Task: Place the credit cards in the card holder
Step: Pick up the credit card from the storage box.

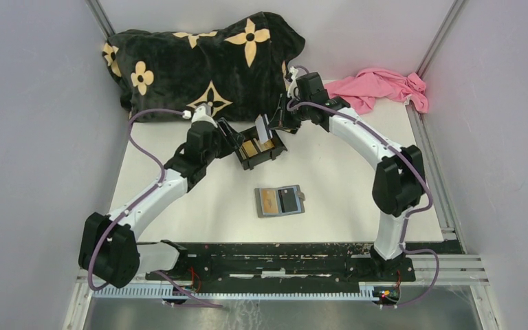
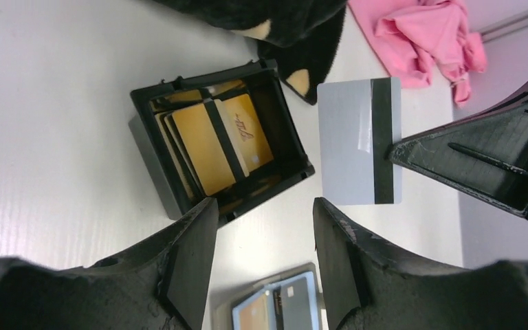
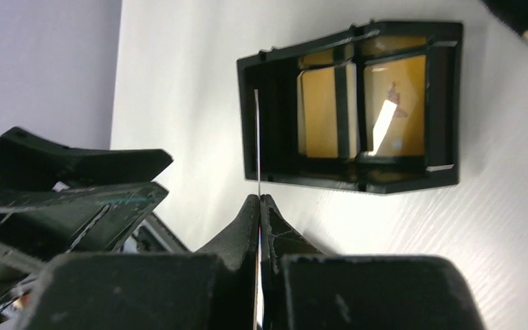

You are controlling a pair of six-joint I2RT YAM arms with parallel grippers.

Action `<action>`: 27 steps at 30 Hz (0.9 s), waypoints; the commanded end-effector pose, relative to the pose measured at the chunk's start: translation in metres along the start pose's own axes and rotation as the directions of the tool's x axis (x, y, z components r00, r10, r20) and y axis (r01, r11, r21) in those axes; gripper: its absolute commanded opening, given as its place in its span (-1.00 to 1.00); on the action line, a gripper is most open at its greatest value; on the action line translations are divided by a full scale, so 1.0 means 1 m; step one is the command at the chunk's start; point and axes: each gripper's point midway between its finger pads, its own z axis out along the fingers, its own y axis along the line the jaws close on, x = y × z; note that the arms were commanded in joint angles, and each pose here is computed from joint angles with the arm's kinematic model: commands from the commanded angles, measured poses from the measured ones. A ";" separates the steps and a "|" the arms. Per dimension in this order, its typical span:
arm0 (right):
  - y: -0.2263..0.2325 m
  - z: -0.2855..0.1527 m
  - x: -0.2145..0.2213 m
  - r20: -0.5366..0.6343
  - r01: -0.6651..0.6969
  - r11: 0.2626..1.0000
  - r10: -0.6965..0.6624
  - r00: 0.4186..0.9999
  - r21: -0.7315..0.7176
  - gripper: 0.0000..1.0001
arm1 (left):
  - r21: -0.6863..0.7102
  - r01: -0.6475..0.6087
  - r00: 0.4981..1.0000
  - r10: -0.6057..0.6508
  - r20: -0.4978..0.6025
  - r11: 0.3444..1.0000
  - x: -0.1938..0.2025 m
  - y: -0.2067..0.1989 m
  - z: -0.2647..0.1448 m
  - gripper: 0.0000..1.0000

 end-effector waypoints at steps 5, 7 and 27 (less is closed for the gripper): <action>0.047 -0.047 0.012 0.027 -0.107 0.974 0.114 0.993 -0.199 -0.98 | 0.214 0.153 0.988 -0.152 -0.023 0.965 0.012 -0.028 -0.027 0.25; 0.050 -0.052 0.019 0.014 -0.135 0.965 0.141 0.990 -0.225 -0.98 | 0.253 0.188 0.982 -0.182 -0.044 0.949 0.018 -0.031 -0.031 0.25; 0.063 -0.061 0.062 -0.085 -0.242 0.917 0.227 0.970 -0.317 -0.98 | 0.390 0.345 0.938 -0.331 -0.105 0.854 0.029 -0.047 -0.042 0.26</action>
